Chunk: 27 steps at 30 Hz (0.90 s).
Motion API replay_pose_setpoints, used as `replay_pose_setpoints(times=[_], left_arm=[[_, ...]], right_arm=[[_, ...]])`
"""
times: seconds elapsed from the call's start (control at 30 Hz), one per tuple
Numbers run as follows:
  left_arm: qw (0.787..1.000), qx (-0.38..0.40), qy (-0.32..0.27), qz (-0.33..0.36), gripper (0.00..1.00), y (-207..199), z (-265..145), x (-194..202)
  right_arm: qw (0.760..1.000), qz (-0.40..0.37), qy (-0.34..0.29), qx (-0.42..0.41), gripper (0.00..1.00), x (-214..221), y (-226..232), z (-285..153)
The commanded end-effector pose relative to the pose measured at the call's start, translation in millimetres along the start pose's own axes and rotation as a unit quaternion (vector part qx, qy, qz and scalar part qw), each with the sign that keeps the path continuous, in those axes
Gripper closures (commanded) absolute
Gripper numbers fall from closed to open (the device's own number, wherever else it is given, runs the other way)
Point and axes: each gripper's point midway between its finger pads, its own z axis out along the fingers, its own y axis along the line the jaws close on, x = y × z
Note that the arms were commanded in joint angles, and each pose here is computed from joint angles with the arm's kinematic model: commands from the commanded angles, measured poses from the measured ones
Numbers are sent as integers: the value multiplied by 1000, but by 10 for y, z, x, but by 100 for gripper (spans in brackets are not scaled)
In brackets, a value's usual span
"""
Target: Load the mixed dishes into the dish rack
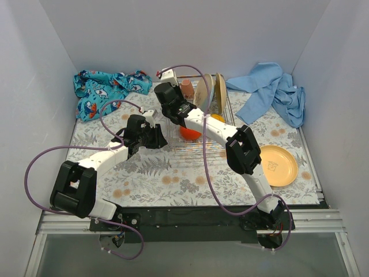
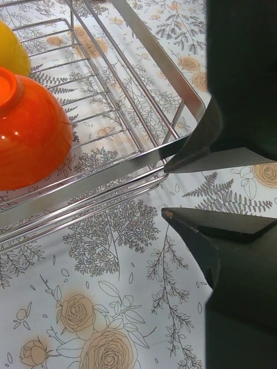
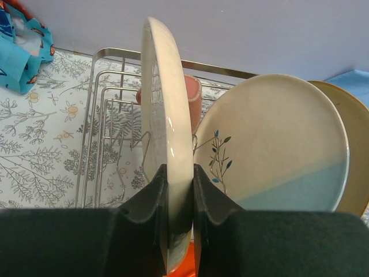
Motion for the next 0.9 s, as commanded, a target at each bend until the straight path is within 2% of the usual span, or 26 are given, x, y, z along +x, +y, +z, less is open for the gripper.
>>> replay_pose_setpoints(times=[0.0, 0.1, 0.2, 0.3, 0.53, 0.67, 0.77, 0.87], left_arm=[[999, 13, -28, 11, 69, -90, -90, -133], [999, 16, -31, 11, 68, -104, -96, -156], [999, 16, -33, 12, 67, -109, -105, -164], [999, 19, -35, 13, 67, -117, -121, -157], [999, 24, -40, 14, 66, -135, -151, -145], [999, 25, -41, 17, 58, -148, -177, -155], [999, 22, -45, 14, 52, -136, -207, -200], [999, 16, -50, 11, 48, -110, -252, -249]], right_arm=[[996, 68, -53, 25, 93, -542, -270, -126], [997, 54, -51, 22, 79, -514, -282, -137], [998, 44, -49, 18, 71, -494, -305, -164], [998, 44, -51, 22, 68, -543, -374, -188], [997, 41, -64, 29, 67, -773, -521, -306], [998, 24, -59, 17, 65, -894, -657, -440], [999, -11, -35, 8, 63, -856, -848, -607], [998, -60, 15, -14, 60, -570, -1134, -802]])
